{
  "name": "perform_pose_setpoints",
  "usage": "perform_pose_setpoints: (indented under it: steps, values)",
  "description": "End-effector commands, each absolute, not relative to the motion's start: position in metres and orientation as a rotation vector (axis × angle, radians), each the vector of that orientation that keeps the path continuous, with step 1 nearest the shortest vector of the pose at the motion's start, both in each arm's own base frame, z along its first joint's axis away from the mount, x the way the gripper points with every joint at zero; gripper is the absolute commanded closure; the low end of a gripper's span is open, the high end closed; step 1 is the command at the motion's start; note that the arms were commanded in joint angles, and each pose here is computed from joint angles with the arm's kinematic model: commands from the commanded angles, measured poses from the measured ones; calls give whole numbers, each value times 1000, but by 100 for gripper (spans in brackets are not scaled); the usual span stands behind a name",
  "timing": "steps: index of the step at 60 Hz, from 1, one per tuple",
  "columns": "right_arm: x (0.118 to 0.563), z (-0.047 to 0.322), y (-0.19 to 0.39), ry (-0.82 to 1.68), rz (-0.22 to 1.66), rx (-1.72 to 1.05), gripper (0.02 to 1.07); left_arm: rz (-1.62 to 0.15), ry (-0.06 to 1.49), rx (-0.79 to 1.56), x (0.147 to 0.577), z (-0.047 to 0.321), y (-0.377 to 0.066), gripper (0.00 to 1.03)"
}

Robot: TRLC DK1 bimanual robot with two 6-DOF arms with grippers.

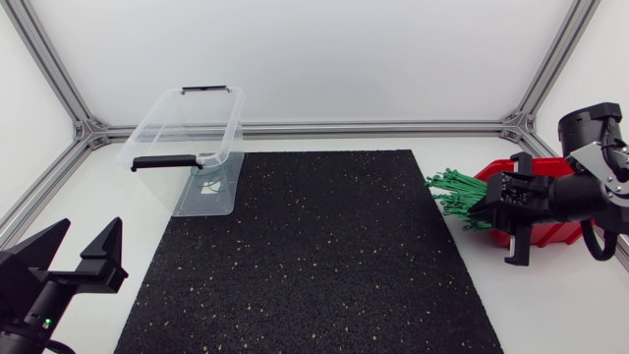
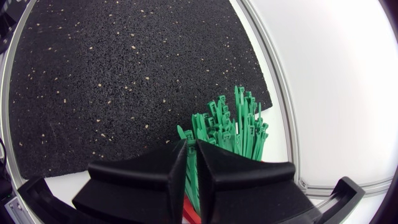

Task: Take a green cable tie from the red box, thread the tail through the head to close it, then place it in the transparent bin on the left.

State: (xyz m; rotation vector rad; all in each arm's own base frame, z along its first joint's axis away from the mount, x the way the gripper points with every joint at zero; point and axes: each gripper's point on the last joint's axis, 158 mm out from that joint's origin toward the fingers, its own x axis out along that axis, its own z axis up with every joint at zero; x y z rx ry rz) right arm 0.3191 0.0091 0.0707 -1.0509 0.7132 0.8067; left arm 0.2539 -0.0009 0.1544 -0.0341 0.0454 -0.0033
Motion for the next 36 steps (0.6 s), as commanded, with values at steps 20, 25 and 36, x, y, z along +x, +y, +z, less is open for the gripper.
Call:
perform_pose_setpoints:
  steps: [20, 25, 36]
  values:
    - [330, 117, 6, 645, 790, -1052, 101, -9, 108, -55, 254, 129, -3, 4]
    - [332, 125, 8, 631, 789, -1045, 101, -8, 108, -55, 254, 129, -2, 4]
    - [337, 147, 14, 595, 786, -984, 101, -8, 108, -55, 254, 129, -2, 4]
